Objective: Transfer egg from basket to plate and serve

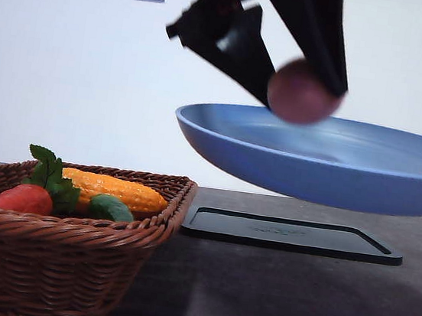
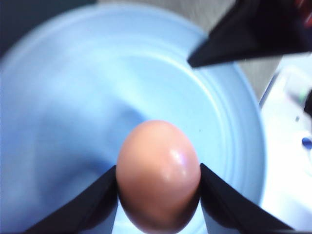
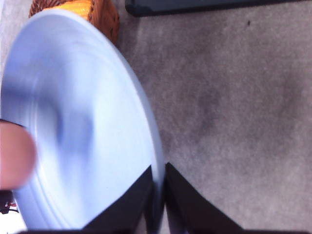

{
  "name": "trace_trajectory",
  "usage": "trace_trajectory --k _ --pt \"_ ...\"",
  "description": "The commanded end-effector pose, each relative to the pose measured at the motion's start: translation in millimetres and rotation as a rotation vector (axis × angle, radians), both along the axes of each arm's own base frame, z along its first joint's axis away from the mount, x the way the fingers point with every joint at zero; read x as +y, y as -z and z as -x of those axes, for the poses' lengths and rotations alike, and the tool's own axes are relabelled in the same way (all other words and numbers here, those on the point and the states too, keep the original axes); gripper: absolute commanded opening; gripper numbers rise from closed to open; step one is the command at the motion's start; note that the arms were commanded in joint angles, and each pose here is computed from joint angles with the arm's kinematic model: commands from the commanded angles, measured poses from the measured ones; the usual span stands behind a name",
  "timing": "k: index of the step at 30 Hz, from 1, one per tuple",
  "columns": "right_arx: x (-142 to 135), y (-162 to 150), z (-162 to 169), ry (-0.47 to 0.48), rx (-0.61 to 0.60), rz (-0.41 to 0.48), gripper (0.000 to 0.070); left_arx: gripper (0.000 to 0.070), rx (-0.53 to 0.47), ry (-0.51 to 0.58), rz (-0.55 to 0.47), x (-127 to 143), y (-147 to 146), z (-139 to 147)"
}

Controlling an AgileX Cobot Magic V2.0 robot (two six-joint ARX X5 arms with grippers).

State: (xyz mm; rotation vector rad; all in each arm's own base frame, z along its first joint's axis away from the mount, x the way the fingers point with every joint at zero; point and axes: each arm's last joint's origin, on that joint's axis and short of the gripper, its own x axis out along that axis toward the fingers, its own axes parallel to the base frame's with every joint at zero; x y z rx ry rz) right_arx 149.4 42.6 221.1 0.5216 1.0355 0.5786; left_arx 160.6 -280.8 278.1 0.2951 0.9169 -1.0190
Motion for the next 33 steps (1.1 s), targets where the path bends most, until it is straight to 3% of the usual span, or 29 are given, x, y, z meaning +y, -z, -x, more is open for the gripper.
trace_trajectory --k 1,10,12,16,18,27,33 --pt "2 -5 -2 -0.011 -0.002 -0.02 0.0 0.015 -0.006 0.03 -0.016 -9 6 0" --pt "2 -5 0 -0.034 0.026 -0.043 0.0 0.016 -0.003 0.037 -0.033 -11 12 -1" --pt "2 -5 0 -0.035 0.027 -0.044 0.0 0.0202 -0.003 0.038 -0.033 -11 12 -1" --pt "2 -5 0 -0.034 0.028 -0.044 0.0 0.0351 -0.001 0.034 -0.031 -11 11 -1" --pt "2 -4 1 -0.033 0.029 -0.044 0.0 0.0385 0.008 0.022 -0.028 -11 11 -1" --pt "2 -4 0 -0.028 0.037 -0.036 0.0 0.0394 -0.006 -0.026 0.032 -1 -7 -1" --pt "3 3 -5 -0.03 0.083 -0.033 0.0 0.0393 -0.04 -0.082 0.071 26 -32 -3"
